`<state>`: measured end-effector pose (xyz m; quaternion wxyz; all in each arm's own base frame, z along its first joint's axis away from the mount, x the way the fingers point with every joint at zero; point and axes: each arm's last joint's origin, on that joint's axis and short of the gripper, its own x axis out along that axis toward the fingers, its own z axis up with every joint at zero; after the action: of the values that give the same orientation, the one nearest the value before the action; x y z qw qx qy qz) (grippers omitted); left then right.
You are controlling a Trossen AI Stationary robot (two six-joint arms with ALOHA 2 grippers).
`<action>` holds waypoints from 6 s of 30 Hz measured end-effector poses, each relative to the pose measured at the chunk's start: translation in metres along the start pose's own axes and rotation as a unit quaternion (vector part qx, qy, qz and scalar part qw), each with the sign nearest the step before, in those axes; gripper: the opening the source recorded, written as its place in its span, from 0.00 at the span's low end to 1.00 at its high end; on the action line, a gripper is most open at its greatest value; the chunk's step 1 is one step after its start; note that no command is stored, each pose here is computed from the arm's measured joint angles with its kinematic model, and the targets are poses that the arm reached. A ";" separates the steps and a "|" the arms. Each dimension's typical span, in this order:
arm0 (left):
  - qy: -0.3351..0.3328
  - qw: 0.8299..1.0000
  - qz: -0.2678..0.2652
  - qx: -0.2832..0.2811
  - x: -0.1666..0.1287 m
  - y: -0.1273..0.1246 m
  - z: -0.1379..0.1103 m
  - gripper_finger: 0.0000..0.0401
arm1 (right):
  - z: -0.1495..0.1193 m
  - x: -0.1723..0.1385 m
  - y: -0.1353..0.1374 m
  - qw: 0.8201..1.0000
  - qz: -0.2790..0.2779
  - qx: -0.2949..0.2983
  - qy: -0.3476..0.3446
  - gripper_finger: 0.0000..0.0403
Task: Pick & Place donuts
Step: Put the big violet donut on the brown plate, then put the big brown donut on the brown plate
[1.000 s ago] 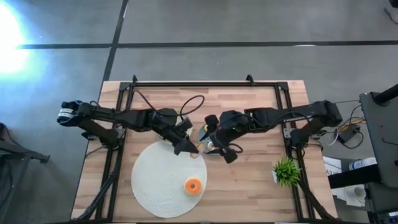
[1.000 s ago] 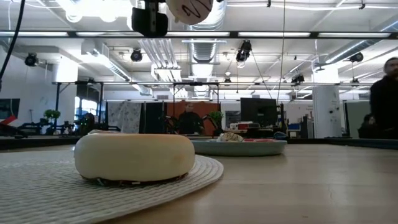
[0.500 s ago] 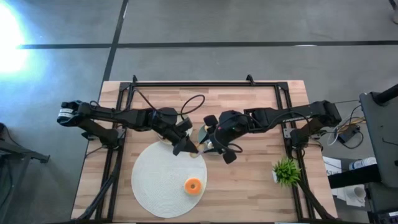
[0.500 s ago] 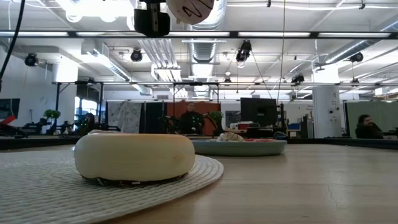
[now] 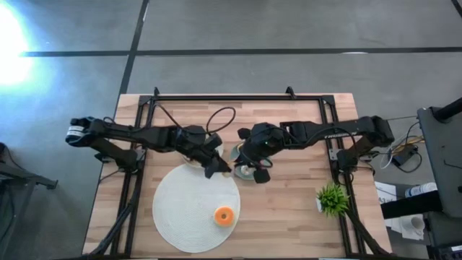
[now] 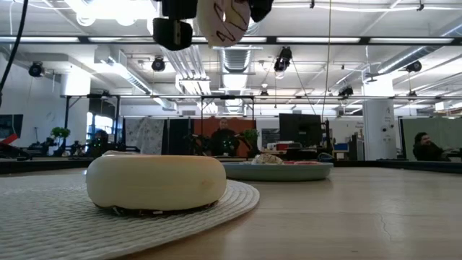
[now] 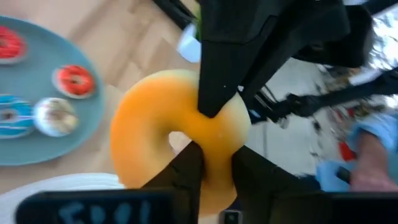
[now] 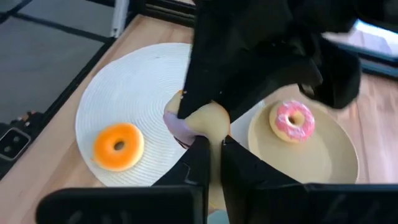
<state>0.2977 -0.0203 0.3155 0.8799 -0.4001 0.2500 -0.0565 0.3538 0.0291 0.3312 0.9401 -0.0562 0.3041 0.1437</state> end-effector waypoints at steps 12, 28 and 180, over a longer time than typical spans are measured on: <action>-0.129 0.964 0.229 0.035 -0.048 -0.006 -0.016 0.30 | -0.027 0.001 -0.060 0.977 -0.035 0.209 0.006 0.03; -0.265 0.914 0.288 0.105 -0.095 -0.055 -0.072 0.30 | -0.089 0.123 -0.191 0.883 -0.018 0.469 -0.025 0.03; 0.141 0.914 0.293 0.243 0.107 -0.085 -0.141 0.01 | -0.105 -0.055 0.056 0.991 -0.054 0.124 0.001 0.46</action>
<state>0.3305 -0.2048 0.2568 0.8825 -0.0712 0.4564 0.0886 0.2360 0.0497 0.2779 0.9458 0.0441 0.3174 0.0535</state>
